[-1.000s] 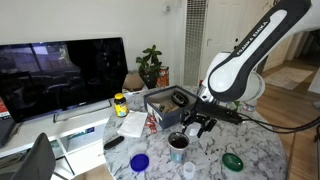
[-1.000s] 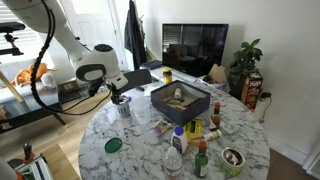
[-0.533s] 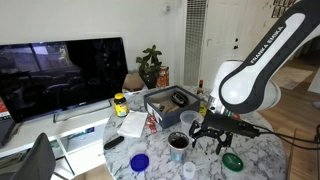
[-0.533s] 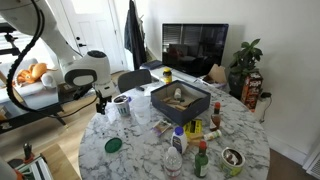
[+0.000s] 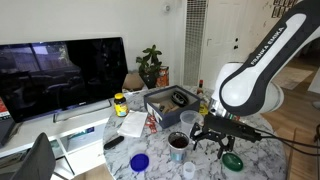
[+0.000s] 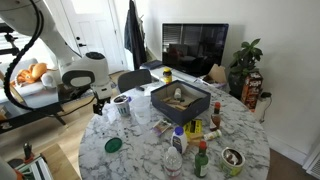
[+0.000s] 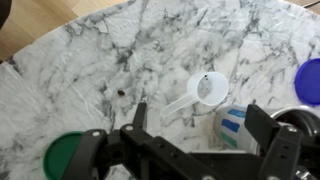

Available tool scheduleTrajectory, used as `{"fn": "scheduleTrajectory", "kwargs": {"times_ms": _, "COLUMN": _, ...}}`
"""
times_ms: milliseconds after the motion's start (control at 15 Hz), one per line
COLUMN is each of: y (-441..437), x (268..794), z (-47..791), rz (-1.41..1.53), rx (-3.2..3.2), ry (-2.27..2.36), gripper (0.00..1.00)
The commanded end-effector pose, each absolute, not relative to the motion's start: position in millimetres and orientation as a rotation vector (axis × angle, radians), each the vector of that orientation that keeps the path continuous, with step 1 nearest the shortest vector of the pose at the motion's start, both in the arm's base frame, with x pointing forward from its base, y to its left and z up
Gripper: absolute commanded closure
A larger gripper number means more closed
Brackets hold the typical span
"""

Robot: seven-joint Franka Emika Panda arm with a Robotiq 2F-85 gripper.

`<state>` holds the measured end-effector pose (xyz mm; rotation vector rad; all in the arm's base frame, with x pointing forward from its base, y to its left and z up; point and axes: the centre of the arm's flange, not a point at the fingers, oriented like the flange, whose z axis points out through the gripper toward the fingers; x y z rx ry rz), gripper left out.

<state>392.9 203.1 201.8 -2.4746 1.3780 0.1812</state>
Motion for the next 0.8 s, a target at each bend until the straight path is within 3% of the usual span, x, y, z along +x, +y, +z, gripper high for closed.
{"fn": "scheduleTrajectory", "kwargs": {"times_ms": 0, "y": 201, "x": 399, "z": 161, "rz": 0.271, "rx": -2.343, "ry": 1.617, "gripper": 0.00}}
{"fn": "scheduleTrajectory", "kwargs": {"times_ms": 400, "y": 183, "x": 398, "z": 119, "rz": 0.380, "rx": -2.111, "ry": 1.872, "gripper": 0.00}}
{"fn": "scheduleTrajectory", "kwargs": {"times_ms": 533, "y": 178, "x": 400, "z": 111, "rz": 0.400, "rx": -2.035, "ry": 1.932, "gripper": 0.07}}
{"fn": "scheduleTrajectory", "kwargs": {"times_ms": 733, "y": 172, "x": 402, "z": 99, "rz": 0.426, "rx": -1.960, "ry": 2.004, "gripper": 0.09}}
